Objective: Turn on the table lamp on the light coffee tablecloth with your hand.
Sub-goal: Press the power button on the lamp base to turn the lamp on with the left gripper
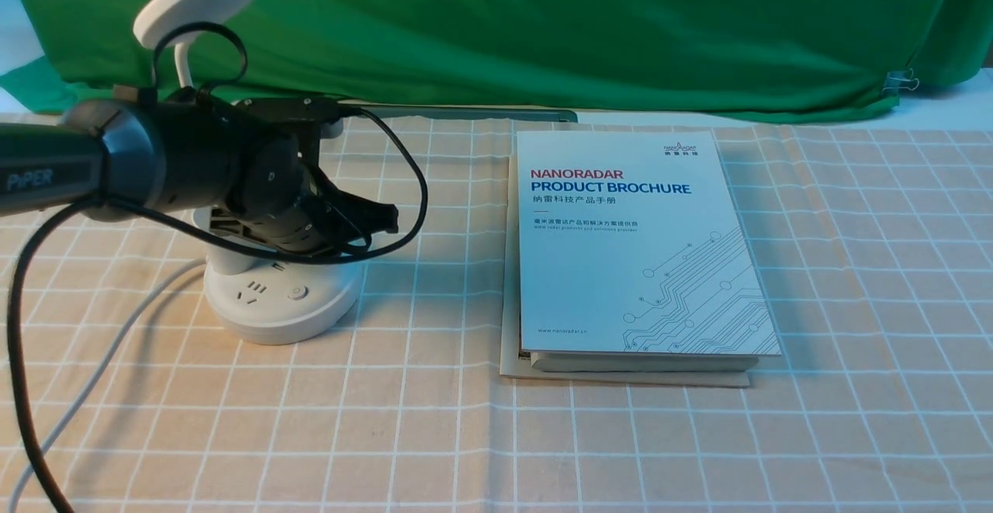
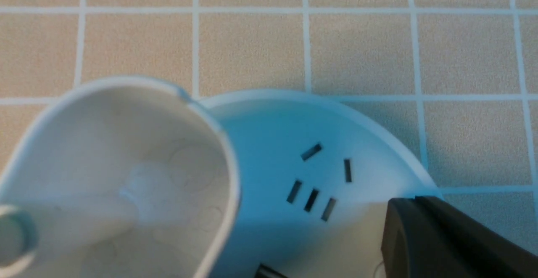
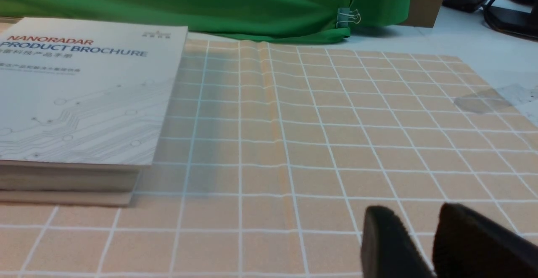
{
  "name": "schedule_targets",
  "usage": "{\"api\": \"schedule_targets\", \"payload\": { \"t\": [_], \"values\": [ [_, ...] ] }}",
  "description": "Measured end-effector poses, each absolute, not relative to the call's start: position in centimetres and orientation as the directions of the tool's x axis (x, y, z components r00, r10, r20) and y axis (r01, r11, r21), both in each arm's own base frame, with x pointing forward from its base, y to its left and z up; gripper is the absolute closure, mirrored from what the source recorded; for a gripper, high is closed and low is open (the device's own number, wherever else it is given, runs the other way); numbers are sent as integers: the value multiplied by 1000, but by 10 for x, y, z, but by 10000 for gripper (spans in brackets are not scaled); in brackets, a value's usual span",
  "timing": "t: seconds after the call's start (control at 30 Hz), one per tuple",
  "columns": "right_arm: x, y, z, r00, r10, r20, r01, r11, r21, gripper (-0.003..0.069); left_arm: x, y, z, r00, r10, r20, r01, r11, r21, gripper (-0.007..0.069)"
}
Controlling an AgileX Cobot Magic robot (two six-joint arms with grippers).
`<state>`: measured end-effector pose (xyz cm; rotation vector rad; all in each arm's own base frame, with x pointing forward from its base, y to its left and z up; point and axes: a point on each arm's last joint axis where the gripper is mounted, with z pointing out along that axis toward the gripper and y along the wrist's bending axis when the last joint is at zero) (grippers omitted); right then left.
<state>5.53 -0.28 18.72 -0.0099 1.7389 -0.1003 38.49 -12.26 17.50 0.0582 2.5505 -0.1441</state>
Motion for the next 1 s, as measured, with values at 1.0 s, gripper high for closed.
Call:
{"api": "schedule_targets", "payload": {
  "t": [1.0],
  "values": [
    [55,-3,187,-170,-63,-983,50,996,-73,419,381,-118,175,-862,-2,-506,56,993,-99,604]
  ]
}}
